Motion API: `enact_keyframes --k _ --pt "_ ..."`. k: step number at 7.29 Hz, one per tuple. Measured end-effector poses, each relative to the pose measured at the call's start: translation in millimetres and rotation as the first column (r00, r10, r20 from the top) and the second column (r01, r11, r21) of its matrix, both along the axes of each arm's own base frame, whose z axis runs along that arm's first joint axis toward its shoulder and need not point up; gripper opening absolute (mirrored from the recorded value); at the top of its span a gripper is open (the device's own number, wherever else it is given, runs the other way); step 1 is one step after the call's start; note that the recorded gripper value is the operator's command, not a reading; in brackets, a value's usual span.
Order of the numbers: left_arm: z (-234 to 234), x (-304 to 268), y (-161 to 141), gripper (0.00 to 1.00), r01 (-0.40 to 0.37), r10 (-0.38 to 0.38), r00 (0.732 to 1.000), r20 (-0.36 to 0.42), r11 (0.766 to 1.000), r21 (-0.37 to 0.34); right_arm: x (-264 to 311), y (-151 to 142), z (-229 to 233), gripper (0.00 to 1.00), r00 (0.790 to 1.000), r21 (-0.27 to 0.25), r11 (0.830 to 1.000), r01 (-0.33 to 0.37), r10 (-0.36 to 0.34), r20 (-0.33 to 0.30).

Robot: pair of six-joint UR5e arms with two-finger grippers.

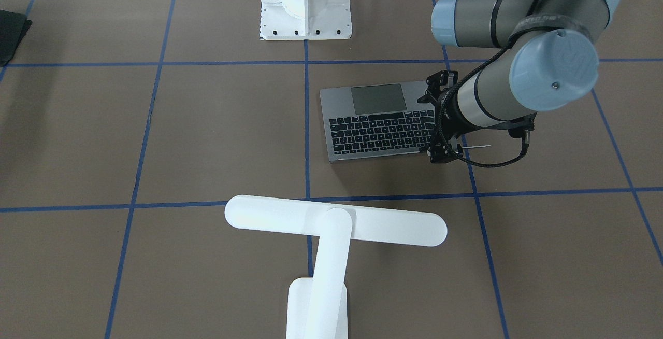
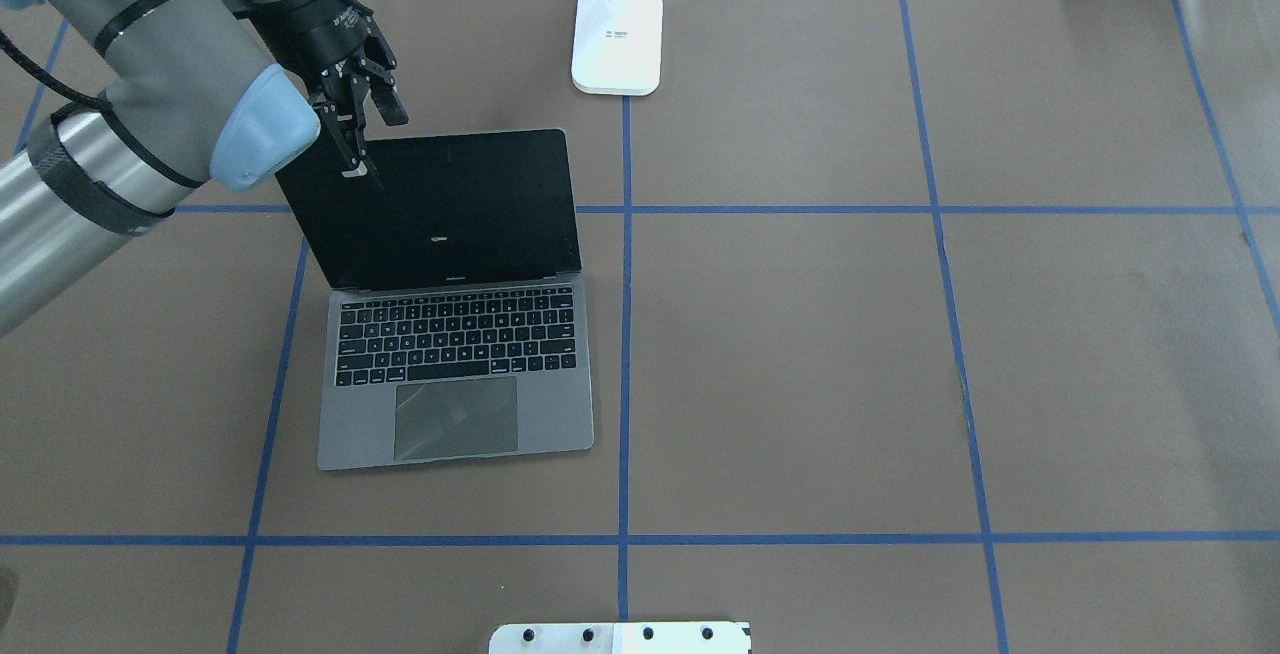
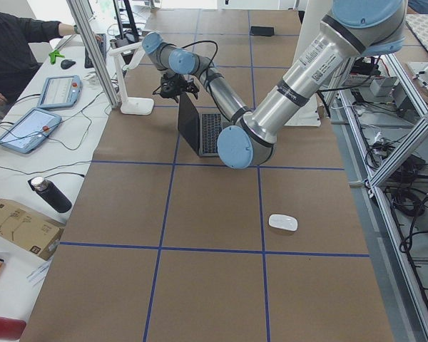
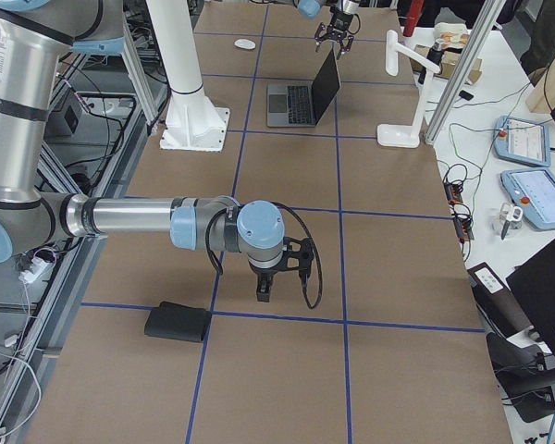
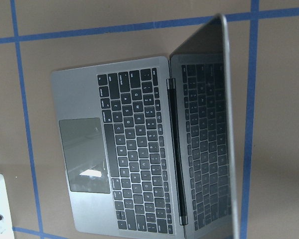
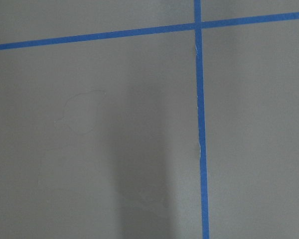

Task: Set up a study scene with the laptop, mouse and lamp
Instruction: 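Adjust the laptop position, then open the left gripper off the lid, then raise the left gripper up and away from the laptop lid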

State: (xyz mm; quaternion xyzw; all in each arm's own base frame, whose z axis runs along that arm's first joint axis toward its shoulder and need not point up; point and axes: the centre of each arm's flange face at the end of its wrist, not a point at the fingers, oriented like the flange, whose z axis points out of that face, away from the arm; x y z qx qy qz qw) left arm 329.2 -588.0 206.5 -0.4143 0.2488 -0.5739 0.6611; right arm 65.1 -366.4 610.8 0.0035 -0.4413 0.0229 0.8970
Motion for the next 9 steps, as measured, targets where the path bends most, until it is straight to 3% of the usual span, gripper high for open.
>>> enact_keyframes --k 3,6,8,9 --pt "-12 -33 4 1.00 0.039 -0.038 0.999 -0.012 0.996 0.075 5 7 2 0.99 0.999 0.011 1.000 -0.011 0.011 -0.036" --pt "-43 -53 31 1.00 0.050 -0.042 0.998 -0.042 0.979 0.197 7 16 -4 0.99 0.998 0.010 1.000 -0.018 0.019 -0.056" --pt "-56 -58 52 1.00 0.040 -0.029 0.999 -0.042 0.953 0.301 10 17 -4 0.99 0.997 0.008 1.000 -0.022 0.022 -0.079" --pt "-55 -53 64 1.00 0.008 -0.001 1.000 -0.019 0.925 0.379 10 22 0 0.99 0.996 -0.005 1.000 -0.022 0.022 -0.083"
